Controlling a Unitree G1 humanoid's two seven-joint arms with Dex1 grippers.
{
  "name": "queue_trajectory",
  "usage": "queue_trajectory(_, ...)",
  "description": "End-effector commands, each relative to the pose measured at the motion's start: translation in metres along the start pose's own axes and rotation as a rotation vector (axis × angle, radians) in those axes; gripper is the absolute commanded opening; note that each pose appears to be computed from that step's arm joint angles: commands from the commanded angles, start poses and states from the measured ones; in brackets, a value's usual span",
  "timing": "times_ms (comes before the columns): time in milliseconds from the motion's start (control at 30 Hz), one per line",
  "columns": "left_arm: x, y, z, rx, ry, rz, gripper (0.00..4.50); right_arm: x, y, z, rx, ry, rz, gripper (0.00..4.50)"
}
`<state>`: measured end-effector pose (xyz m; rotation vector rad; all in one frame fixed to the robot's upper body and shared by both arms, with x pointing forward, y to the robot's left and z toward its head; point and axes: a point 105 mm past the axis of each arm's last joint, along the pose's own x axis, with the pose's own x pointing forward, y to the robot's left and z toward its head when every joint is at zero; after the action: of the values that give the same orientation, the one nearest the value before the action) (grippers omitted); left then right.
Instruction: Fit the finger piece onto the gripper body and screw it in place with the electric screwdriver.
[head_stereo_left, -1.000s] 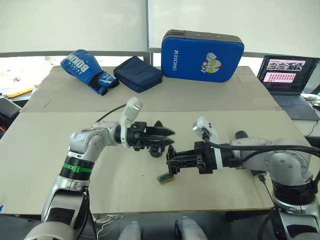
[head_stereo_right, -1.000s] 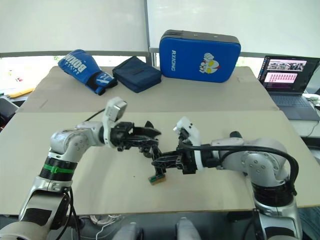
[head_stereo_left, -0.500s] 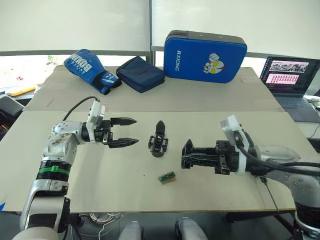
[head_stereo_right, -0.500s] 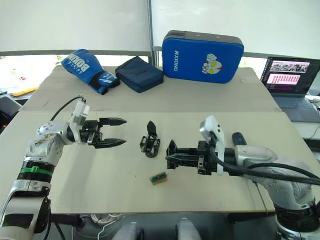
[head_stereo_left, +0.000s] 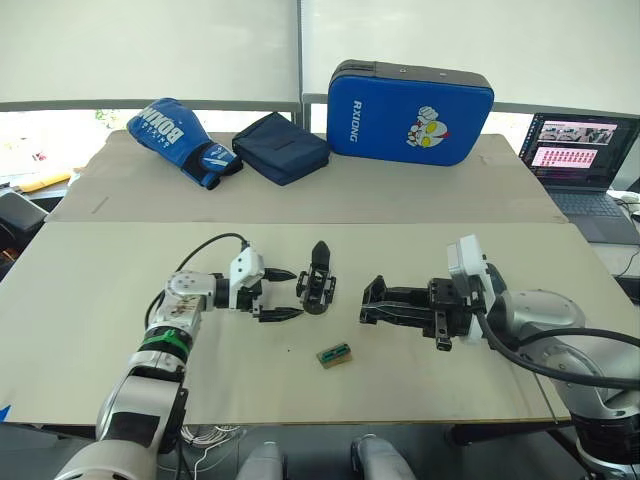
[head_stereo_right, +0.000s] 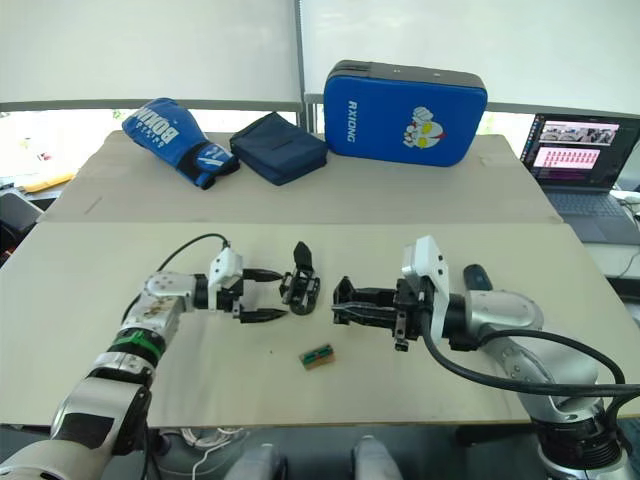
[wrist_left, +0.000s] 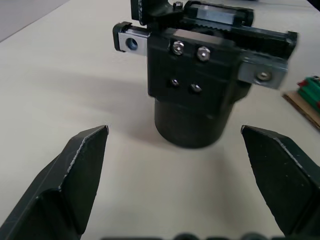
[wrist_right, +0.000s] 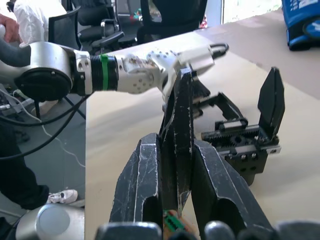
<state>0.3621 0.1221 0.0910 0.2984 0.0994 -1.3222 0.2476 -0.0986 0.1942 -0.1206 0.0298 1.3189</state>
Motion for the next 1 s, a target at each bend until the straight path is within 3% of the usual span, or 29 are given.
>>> queue_trajectory(33, 0.01, 0.001, 0.006, 0.043, -0.01, -0.023, 4.5, 0.003, 0.004, 0.008, -0.049, -0.023, 0.014, 0.4)
queue_trajectory(500, 0.03, -0.005, 0.008, 0.05, 0.011, -0.092, 4.5, 0.004, 0.009, 0.006, -0.039, -0.021, 0.003, 0.4)
queue_trajectory(667, 0.027, -0.005, 0.005, 0.063, 0.042, -0.098, 2.3, 0.005, 0.009, 0.006, -0.038, -0.02, 0.003, 0.4)
queue_trajectory(1000, 0.029, -0.004, 0.007, 0.076, 0.034, -0.089, 2.3, 0.019, -0.003, 0.013, -0.07, -0.073, -0.012, 0.4)
